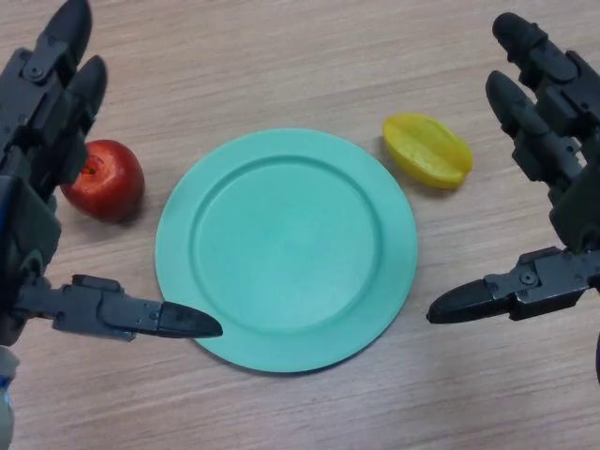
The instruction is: Pick up the red apple and place it on the plate
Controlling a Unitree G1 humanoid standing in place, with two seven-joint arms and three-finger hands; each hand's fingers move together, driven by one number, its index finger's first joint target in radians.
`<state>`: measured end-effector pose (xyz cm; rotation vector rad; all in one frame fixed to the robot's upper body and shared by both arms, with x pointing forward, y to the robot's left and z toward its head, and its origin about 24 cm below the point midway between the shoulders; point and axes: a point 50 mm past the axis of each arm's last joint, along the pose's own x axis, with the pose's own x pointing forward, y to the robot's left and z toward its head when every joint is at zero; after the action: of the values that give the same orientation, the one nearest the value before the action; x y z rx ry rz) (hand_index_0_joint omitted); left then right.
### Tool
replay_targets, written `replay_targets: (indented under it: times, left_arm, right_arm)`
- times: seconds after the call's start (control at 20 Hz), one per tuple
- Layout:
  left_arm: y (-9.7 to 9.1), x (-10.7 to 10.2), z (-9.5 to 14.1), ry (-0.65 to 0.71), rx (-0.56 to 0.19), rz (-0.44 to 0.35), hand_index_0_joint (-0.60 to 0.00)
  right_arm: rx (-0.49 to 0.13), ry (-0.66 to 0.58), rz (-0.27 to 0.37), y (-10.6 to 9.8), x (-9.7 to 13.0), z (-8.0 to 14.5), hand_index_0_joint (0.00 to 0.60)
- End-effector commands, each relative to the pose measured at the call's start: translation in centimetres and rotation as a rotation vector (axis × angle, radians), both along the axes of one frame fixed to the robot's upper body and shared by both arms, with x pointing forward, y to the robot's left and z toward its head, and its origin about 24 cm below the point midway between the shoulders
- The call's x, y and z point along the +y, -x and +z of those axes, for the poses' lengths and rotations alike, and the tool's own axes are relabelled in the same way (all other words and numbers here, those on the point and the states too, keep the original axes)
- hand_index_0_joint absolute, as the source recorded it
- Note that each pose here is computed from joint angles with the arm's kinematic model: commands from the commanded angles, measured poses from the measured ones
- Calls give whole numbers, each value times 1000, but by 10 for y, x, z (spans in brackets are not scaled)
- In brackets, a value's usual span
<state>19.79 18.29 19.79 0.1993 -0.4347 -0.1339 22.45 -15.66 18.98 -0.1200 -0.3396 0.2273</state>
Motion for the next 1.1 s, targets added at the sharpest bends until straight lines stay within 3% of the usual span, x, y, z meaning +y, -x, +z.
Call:
replay_targets:
  times: [0.05, 0.3, 0.5, 0.65, 0.85, 1.1]
  left_arm:
    - [13, 2, 21, -51, -177, 15, 0]
    - [13, 1, 14, -44, -169, 17, 0]
    - [2, 15, 16, -67, -169, 60, 0]
    - [-25, 42, 21, -129, -208, 162, 0]
    - [-58, 62, 28, -176, -220, 248, 0]
    - [-97, 73, 16, -168, -219, 364, 0]
  right_arm:
    - [-215, -13, 3, 13, -7, 31, 0]
    - [-219, -15, 3, 10, -5, 31, 0]
    - [-213, -23, 4, 9, -4, 29, 0]
    - [-205, -44, 10, 10, -3, 27, 0]
    - [-190, -81, 9, 12, 0, 25, 0]
    - [-175, -82, -2, 10, -2, 23, 0]
